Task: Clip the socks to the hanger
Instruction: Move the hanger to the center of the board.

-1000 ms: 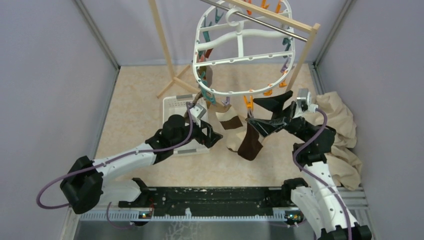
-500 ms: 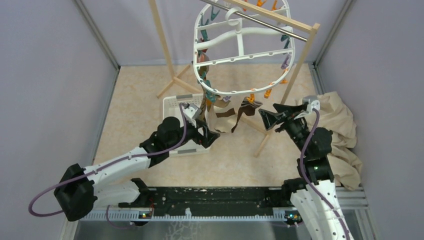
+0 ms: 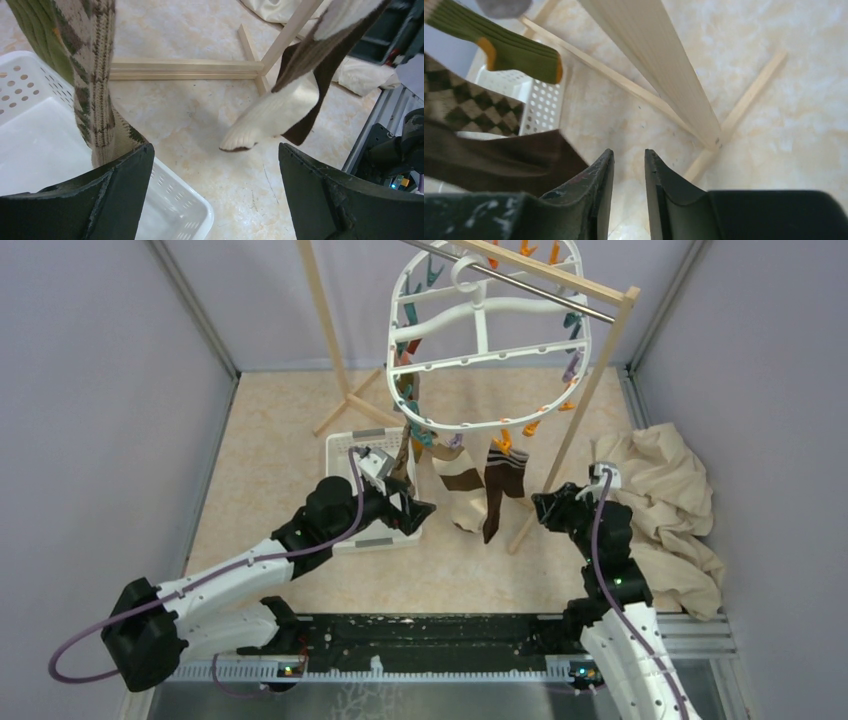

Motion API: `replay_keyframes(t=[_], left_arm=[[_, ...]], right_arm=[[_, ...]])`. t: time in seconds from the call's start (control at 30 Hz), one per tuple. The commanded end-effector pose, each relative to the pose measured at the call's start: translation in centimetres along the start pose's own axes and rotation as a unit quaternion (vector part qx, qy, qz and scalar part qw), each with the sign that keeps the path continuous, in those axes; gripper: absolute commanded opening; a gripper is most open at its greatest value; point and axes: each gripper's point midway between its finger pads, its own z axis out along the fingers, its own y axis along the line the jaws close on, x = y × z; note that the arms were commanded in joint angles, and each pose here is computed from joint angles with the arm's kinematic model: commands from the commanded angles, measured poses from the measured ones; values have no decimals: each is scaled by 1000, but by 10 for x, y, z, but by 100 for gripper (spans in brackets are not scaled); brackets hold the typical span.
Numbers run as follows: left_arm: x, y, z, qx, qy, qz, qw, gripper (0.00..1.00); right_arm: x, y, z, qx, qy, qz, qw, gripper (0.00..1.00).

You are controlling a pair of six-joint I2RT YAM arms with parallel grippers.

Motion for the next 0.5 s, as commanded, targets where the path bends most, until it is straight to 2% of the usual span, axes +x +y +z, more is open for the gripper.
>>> replay_keyframes(t=[0.0,0.13,0.23,0.4,0.47], left_arm=[[-9,-3,-5,2,-15,-5,1000,99],[-9,-6,-3,9,-10,-2,1000,99],[-10,-5,-3,6,-11,-1,1000,99],[-11,-5,-5,6,-13,3,1000,99],[-10,-5,-5,8,-11,3,1000,99]], right_arm=[[19,-16,8,32,3,70,997,26],[46,-28,21,42,22,95,994,20],[59,-34,29,48,33,109,992,11],[66,-47,40,73,25,130,989,0],[64,-53,43,87,11,140,986,0]])
